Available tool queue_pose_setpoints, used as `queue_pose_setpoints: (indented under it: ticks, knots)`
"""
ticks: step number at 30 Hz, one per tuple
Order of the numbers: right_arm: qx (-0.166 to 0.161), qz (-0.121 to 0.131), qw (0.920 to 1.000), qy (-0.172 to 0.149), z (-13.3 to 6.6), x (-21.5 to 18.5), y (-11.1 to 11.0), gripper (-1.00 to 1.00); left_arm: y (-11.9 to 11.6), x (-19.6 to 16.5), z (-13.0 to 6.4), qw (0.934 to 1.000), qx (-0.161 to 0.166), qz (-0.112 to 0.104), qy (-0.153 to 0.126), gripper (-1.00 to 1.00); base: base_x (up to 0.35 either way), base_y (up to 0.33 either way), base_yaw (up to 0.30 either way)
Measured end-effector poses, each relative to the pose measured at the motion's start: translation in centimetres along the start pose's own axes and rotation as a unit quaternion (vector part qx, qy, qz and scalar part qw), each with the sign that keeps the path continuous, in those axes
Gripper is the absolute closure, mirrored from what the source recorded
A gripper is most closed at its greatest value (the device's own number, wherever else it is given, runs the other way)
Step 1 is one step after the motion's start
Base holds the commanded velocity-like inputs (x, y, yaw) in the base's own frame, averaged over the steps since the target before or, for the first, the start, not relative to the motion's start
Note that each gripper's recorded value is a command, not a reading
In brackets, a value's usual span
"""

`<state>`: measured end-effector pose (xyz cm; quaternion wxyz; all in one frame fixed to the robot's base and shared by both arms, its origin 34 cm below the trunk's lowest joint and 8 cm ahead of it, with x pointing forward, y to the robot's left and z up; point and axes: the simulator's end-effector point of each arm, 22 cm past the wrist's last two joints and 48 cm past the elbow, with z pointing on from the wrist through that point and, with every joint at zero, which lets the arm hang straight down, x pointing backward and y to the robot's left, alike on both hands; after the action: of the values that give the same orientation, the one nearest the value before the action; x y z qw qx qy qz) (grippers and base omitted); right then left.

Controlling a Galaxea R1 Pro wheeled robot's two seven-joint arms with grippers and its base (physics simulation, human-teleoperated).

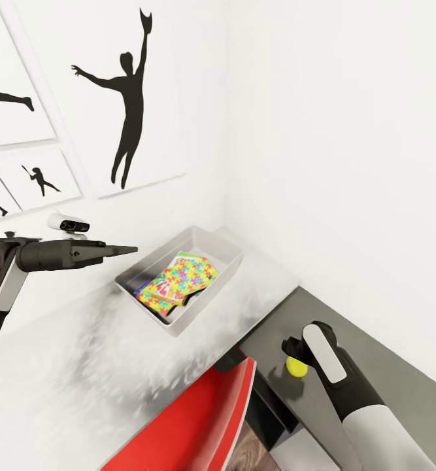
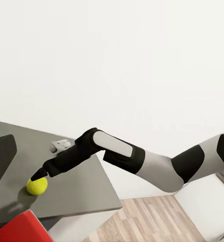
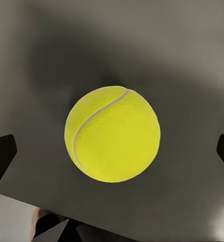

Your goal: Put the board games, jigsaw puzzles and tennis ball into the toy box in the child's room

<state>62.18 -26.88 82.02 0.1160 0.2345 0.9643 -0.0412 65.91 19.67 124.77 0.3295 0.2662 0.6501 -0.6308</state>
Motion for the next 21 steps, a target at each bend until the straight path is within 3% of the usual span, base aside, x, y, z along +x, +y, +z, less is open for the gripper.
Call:
queue_pose_setpoints:
  ticks: [21]
  knots:
    - [0.008,-0.001,0.9999,0.013,1.5,0.8,-0.3,-1.00,1.8,0.7,-0.2,0.9999,-0.002,-0.015,-0.003,-1.00,0.000,0.000,0.000]
